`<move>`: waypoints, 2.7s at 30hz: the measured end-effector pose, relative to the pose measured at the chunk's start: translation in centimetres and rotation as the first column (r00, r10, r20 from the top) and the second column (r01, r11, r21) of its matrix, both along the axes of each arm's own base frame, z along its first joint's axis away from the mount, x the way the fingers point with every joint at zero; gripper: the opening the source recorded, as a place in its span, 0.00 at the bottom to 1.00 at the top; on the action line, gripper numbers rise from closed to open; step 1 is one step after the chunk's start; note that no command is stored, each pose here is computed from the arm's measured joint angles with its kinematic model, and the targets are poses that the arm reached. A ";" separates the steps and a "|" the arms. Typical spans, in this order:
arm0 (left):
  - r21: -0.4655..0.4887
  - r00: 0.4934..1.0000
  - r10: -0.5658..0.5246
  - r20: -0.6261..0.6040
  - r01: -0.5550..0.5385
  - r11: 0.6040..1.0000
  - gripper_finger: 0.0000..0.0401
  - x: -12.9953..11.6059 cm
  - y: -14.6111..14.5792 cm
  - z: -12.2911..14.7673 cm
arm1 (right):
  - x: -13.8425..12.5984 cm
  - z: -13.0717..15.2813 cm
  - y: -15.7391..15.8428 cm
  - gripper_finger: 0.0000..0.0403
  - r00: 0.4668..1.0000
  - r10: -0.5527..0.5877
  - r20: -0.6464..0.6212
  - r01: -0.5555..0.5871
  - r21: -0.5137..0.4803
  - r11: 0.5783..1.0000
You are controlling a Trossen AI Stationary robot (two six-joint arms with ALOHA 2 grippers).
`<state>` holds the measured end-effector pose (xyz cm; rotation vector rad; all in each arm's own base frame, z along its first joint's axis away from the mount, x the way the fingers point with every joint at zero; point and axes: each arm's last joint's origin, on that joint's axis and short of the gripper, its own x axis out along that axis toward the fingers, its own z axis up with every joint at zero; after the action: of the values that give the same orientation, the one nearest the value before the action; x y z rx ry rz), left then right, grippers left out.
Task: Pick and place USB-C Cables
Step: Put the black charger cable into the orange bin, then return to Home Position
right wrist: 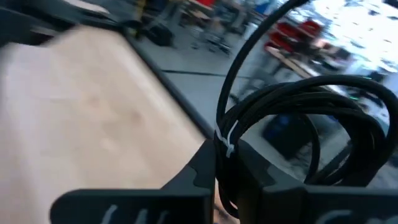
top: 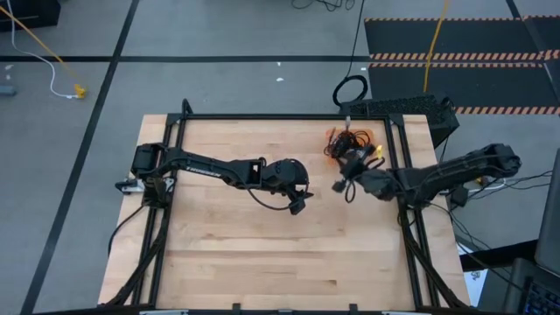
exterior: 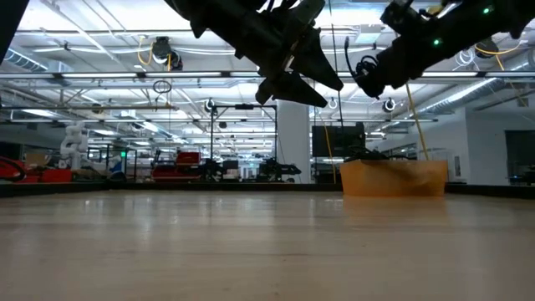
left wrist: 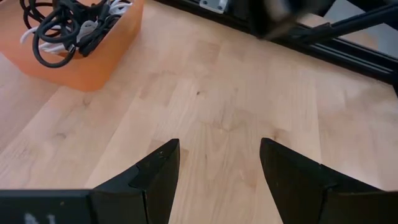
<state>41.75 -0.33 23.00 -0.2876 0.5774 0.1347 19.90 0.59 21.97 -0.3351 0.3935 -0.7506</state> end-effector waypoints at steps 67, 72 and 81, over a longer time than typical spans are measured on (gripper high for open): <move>-0.005 0.995 0.103 -0.004 -0.103 0.995 0.56 -1.9 4.0 2.6 | -5.5 -6.6 -6.2 0.69 0.882 -0.198 0.427 0.002 0.416 0.909; 0.036 0.994 0.091 0.061 -0.093 0.995 0.56 -3.7 4.4 5.9 | -6.0 -6.4 -6.5 0.69 0.872 -0.265 0.411 0.095 0.389 0.916; 0.110 0.980 0.060 0.192 -0.082 0.991 0.56 -8.5 4.2 12.4 | -6.9 -8.2 -6.8 0.69 0.843 -0.426 0.329 0.180 0.574 0.799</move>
<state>33.25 3.89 35.38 -0.2040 0.3700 0.2071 12.98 -6.24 13.77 0.4372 0.2015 -0.9813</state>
